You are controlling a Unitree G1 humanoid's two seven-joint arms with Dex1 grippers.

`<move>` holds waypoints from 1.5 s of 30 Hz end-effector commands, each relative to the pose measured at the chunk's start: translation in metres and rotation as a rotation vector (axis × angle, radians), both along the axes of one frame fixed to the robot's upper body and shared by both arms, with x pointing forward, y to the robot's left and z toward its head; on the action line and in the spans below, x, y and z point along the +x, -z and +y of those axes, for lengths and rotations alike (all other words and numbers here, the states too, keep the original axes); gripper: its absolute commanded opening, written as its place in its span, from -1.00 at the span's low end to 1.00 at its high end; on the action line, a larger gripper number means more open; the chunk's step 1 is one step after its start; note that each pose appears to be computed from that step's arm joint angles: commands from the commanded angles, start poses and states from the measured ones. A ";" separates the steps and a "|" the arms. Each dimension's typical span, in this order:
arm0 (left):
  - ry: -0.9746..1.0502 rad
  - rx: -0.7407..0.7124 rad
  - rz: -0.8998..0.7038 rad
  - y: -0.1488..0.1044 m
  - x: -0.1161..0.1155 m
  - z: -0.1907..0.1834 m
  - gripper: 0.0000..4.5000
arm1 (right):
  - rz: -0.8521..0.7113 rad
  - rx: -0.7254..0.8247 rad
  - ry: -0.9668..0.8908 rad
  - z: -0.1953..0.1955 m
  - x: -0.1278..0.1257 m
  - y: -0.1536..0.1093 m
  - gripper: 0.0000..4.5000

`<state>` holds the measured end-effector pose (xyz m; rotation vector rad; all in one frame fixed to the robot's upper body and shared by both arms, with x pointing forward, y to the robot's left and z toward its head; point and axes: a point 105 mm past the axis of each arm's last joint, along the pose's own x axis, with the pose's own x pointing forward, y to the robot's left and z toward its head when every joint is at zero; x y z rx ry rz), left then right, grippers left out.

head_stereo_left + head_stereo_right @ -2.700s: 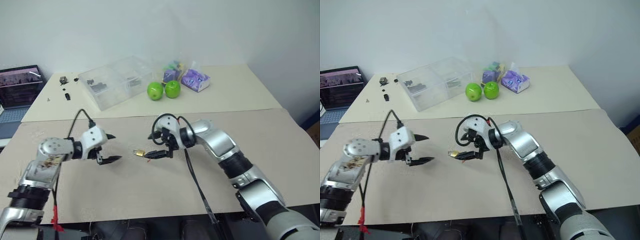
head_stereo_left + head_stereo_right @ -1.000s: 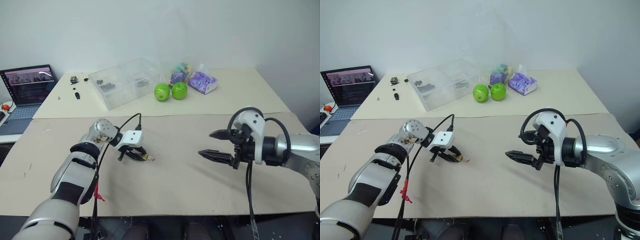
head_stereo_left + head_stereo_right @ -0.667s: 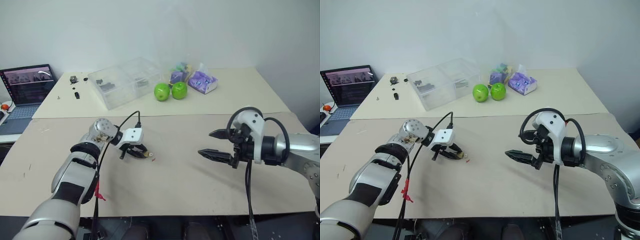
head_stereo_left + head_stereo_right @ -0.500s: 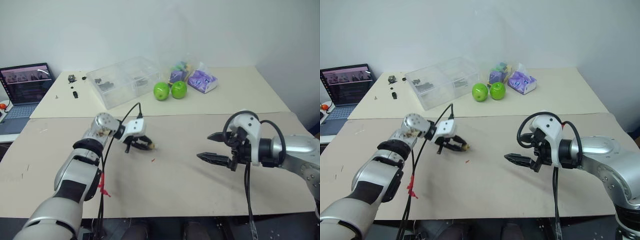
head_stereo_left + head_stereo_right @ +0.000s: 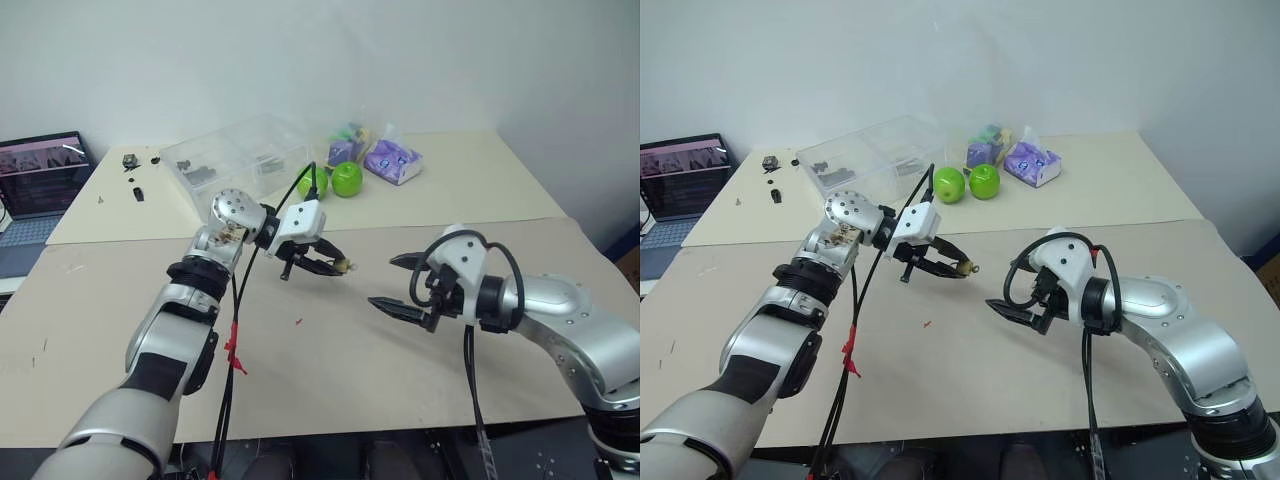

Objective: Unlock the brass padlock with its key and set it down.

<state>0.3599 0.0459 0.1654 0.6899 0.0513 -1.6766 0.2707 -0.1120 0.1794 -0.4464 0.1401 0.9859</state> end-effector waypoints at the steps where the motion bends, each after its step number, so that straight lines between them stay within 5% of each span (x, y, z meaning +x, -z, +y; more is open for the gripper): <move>1: 0.045 -0.035 -0.039 -0.025 -0.002 -0.013 -0.46 | -0.217 -0.126 -0.012 0.006 -0.001 -0.004 1.00; 14: 0.091 0.015 0.128 -0.021 -0.014 -0.029 -0.46 | -0.679 -0.427 -0.025 -0.003 0.007 -0.003 1.00; 23: 0.106 0.066 0.150 -0.016 -0.016 -0.027 -0.46 | -0.761 -0.444 -0.078 -0.004 -0.009 -0.005 1.00; 33: 0.150 0.071 0.152 -0.020 -0.021 -0.037 -0.47 | -0.751 -0.430 -0.094 0.001 -0.011 0.003 -0.41; 45: 0.192 0.087 0.146 -0.019 -0.027 -0.043 -0.47 | -0.746 -0.420 -0.085 0.002 -0.011 0.003 -0.41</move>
